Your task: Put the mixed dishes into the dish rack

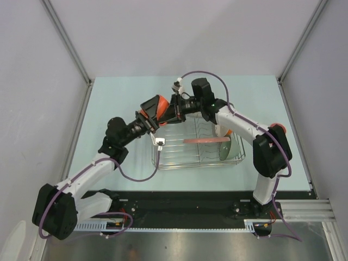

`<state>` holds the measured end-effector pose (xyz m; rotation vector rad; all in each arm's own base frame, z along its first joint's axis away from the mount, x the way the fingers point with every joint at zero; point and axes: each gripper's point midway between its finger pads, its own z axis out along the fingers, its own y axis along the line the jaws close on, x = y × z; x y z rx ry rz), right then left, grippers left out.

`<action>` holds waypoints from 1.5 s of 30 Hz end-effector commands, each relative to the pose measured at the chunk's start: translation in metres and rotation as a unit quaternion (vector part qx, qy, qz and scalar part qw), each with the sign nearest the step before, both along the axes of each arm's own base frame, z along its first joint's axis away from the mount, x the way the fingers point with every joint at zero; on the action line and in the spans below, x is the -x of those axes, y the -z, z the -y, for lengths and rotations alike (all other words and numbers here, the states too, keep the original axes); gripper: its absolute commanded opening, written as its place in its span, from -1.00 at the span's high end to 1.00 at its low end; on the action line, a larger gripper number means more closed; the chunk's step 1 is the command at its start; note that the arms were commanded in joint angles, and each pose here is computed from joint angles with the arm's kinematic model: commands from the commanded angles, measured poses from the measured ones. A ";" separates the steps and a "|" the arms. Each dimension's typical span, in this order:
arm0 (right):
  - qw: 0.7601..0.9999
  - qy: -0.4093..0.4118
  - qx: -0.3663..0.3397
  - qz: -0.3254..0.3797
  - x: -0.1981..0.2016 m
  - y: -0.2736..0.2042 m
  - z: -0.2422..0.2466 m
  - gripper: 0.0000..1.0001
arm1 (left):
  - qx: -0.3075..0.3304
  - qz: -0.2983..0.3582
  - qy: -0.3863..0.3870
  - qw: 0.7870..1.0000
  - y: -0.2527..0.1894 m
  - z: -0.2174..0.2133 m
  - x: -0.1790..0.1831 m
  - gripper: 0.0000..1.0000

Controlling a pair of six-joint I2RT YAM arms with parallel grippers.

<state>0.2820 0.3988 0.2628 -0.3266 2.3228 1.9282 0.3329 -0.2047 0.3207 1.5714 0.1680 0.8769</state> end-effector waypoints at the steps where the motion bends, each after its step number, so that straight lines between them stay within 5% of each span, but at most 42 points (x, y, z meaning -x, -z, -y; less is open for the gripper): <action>1: 0.988 0.018 0.063 0.141 -0.009 -0.028 0.011 1.00 | 0.035 0.124 -0.089 0.988 -0.067 -0.043 0.010 -0.99; 19: 0.933 0.154 0.114 0.305 -0.081 -0.098 0.063 1.00 | 0.049 -0.004 -0.194 0.980 0.011 -0.101 0.001 -0.99; 28: 0.910 0.132 0.201 0.339 -0.063 -0.052 0.054 1.00 | 0.074 -0.070 -0.197 0.975 0.040 -0.110 0.022 -0.99; 32: 0.882 0.104 0.269 0.372 -0.050 -0.020 0.041 1.00 | 0.118 -0.169 -0.204 0.957 0.059 -0.115 0.033 -0.99; 34: 0.880 0.094 0.282 0.371 -0.044 -0.006 0.037 1.00 | 0.181 -0.234 -0.231 0.927 0.062 -0.124 0.029 -0.99; 37: 0.874 0.089 0.296 0.374 -0.044 0.006 0.036 1.00 | 0.252 -0.367 -0.298 0.845 0.087 -0.135 0.018 -0.99; 41: 0.869 0.087 0.312 0.374 -0.047 0.017 0.037 1.00 | 0.314 -0.519 -0.400 0.687 0.118 -0.155 0.011 -0.99; 44: 0.865 0.083 0.324 0.373 -0.047 0.026 0.038 1.00 | 0.374 -0.599 -0.387 0.593 0.125 -0.154 0.006 -1.00; 45: 0.864 0.080 0.328 0.375 -0.047 0.029 0.038 1.00 | 0.386 -0.609 -0.384 0.577 0.125 -0.155 0.005 -0.99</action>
